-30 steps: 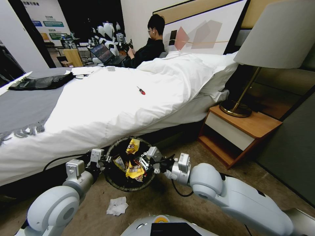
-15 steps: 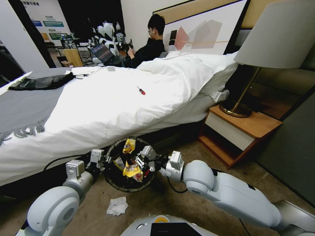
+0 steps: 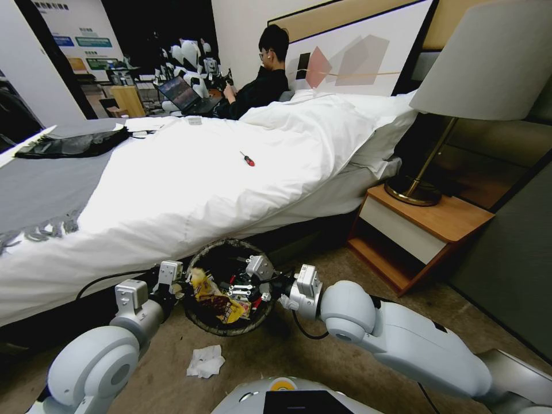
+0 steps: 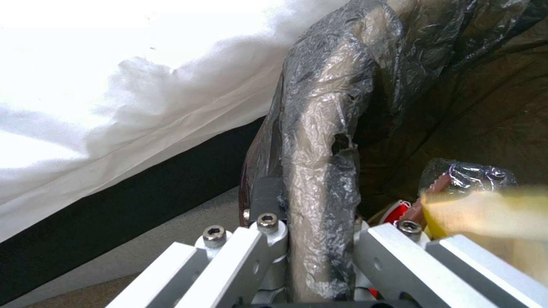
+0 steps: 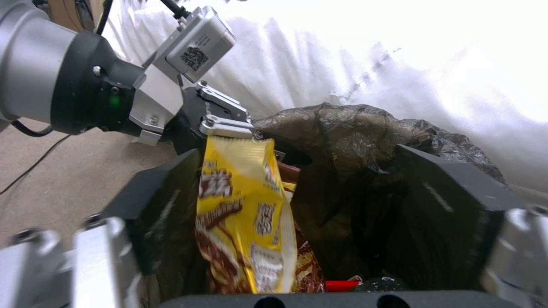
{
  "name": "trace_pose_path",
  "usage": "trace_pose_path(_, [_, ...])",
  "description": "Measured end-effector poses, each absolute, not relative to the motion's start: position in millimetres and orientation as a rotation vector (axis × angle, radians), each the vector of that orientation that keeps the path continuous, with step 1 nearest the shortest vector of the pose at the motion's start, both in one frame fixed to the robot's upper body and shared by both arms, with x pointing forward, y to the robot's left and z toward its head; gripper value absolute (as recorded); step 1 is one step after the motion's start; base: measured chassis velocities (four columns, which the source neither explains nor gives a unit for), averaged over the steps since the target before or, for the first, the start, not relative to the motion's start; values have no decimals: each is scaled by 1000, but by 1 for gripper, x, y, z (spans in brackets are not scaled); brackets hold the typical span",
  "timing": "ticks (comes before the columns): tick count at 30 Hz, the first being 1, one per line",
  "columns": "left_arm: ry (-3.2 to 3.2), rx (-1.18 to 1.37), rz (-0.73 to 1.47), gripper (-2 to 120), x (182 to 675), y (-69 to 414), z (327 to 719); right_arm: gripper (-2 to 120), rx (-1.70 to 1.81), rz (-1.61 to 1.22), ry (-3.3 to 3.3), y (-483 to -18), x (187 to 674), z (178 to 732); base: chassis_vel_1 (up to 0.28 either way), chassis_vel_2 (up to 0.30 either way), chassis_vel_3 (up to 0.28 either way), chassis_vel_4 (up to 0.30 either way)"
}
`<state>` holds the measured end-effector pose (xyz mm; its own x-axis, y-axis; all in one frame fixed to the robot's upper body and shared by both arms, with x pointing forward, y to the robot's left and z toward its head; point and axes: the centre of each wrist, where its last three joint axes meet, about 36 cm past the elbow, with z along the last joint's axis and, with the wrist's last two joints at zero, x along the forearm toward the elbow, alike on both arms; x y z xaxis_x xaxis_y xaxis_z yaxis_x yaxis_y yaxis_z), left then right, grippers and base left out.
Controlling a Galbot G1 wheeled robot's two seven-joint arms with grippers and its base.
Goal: Pick up the trash bin, then pick up the garbage from the floor and place it into the trash bin.
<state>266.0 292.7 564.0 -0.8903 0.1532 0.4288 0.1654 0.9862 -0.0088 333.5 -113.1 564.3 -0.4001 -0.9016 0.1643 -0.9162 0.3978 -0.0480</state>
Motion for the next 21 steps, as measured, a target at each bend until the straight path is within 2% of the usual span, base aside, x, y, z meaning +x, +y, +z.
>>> trace_pose_path(4, [-2690, -227, -38, 2, 266, 293, 564, 100, 1650, 197, -2542, -115, 334, 567, 0, 0, 0, 0])
trace_pose_path(15, [-2699, -234, -35, 2, 267, 292, 565, 100, 1630, 180, -2583, -127, 333, 581, 0, 0, 0, 0])
trace_pose_path(21, [-2702, -232, -28, 2, 268, 292, 565, 100, 1568, 103, -2707, -152, 325, 603, 0, 0, 0, 0])
